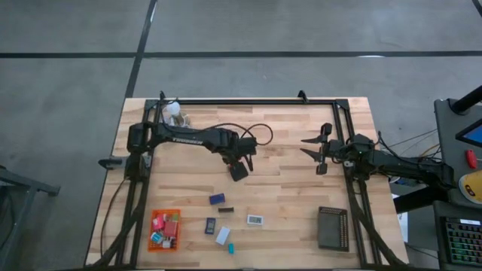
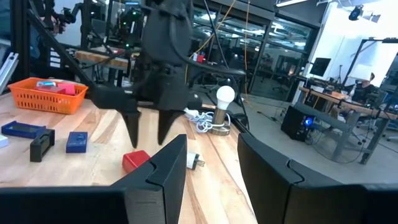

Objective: Pick & Place Office items
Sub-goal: Put the red charger adapter into the orange bin

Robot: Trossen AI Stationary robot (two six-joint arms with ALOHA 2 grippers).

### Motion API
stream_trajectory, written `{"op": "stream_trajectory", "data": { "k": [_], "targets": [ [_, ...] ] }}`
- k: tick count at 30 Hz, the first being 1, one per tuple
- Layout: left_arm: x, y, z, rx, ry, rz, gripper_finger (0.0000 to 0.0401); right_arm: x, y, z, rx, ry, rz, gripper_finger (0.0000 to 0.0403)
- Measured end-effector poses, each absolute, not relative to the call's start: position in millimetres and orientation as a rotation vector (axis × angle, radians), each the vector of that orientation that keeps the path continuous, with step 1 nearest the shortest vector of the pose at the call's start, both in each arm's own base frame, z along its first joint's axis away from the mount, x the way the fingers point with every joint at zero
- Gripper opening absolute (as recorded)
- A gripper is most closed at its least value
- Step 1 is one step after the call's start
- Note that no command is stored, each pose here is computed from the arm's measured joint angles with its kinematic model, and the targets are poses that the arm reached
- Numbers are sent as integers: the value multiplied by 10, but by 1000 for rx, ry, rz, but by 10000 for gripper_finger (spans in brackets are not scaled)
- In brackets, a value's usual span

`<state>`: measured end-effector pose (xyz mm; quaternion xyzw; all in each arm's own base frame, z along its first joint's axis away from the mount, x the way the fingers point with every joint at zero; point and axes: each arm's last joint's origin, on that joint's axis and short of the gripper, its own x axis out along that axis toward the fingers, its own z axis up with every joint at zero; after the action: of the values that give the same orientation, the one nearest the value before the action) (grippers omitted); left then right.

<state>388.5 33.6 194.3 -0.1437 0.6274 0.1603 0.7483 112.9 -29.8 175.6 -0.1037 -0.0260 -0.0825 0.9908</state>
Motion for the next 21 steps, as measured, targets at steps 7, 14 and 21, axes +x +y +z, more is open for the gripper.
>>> {"op": "stream_trajectory", "data": {
  "k": [7,14,21],
  "targets": [
    [3819,467,1790,-363,1383,375,283,1129,-298,1754,-208,-52,-166,139],
    [3774,499,1699,-401,1400,341,286,1129,-298,1754,-208,-52,-166,139],
    [3804,496,1702,-427,1373,308,288,1129,-298,1754,-208,-52,-166,139]
  ]
}}
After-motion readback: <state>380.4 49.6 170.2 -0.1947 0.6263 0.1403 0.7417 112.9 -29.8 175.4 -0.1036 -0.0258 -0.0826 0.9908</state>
